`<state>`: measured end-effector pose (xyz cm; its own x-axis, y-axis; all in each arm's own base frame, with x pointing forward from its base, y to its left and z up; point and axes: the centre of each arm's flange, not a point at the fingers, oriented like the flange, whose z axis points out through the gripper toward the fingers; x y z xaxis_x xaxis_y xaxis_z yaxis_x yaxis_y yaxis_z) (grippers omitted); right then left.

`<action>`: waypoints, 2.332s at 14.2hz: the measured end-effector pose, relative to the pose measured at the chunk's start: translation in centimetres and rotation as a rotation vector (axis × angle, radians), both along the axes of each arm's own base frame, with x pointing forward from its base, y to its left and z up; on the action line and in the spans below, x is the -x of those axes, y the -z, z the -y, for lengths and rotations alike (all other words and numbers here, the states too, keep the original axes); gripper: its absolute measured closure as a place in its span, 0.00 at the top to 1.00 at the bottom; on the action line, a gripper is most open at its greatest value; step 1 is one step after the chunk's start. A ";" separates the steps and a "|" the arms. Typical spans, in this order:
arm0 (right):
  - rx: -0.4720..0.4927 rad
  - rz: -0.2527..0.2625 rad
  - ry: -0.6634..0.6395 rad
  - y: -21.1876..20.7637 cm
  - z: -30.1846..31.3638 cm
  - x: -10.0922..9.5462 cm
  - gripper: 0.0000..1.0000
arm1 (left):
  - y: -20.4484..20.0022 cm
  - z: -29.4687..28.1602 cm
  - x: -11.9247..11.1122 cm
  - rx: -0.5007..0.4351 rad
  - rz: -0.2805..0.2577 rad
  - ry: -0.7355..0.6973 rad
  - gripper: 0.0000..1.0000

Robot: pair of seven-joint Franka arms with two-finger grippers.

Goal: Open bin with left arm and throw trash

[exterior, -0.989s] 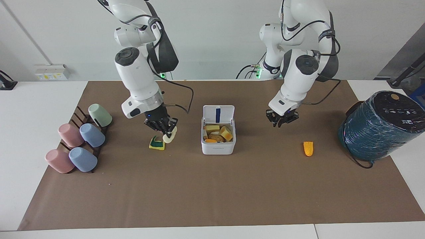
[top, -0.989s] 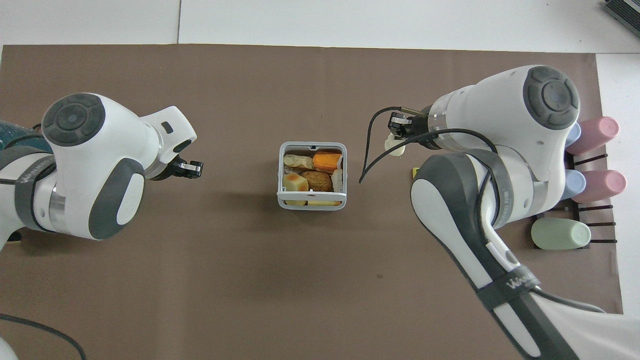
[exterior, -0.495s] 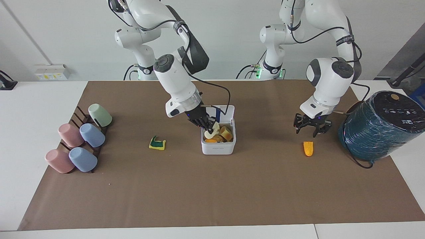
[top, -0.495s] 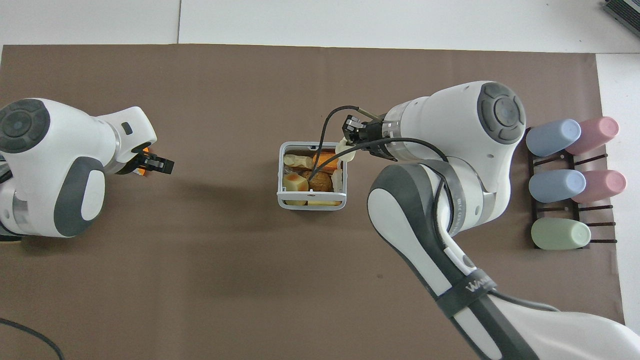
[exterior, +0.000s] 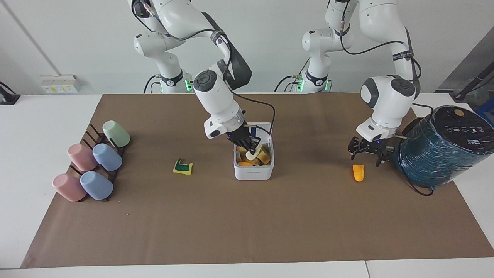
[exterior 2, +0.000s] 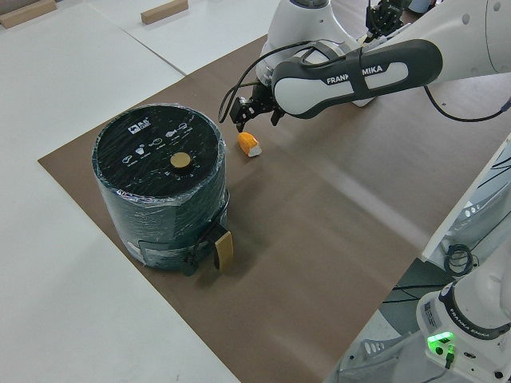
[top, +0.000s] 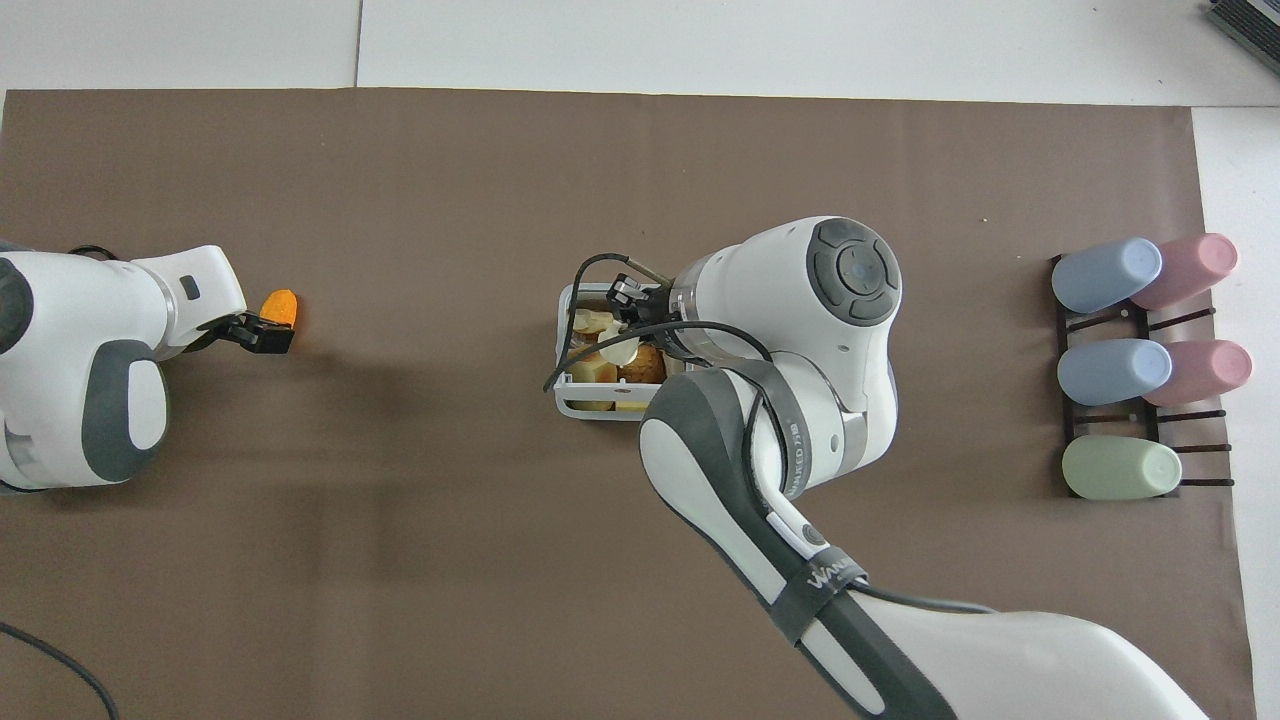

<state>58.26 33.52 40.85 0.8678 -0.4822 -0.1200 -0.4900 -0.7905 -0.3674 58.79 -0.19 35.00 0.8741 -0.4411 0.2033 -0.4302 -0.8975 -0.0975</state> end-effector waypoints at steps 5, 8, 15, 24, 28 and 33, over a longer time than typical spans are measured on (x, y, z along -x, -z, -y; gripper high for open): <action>0.001 0.000 0.001 0.0 0.1 0.0 0.78 | 3.7 -0.6 -0.8 0.012 0.025 -0.042 0.97; 0.008 0.035 0.006 -1.3 1.2 -0.8 1.00 | 3.9 -0.6 -0.8 0.016 0.020 -0.057 0.63; 0.230 0.183 -0.362 -1.0 16.1 -4.5 1.00 | 1.3 2.0 -0.6 0.039 0.028 -0.095 0.34; 0.336 0.087 -0.515 9.7 23.2 -0.4 1.00 | -10.7 20.1 0.0 0.166 -0.011 -0.249 0.34; 0.338 0.084 -0.510 10.6 23.4 0.3 1.00 | -11.3 27.5 1.9 0.340 -0.087 -0.334 0.34; 0.337 0.075 -0.504 11.2 23.3 0.8 0.82 | -10.8 34.2 5.3 0.405 -0.156 -0.320 0.34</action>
<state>57.44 10.24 29.61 0.9992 -0.0104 0.0384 -0.0075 -0.9971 -0.0754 53.51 -34.37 45.82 0.9854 -0.0609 0.1592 -0.1109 -0.9385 0.3269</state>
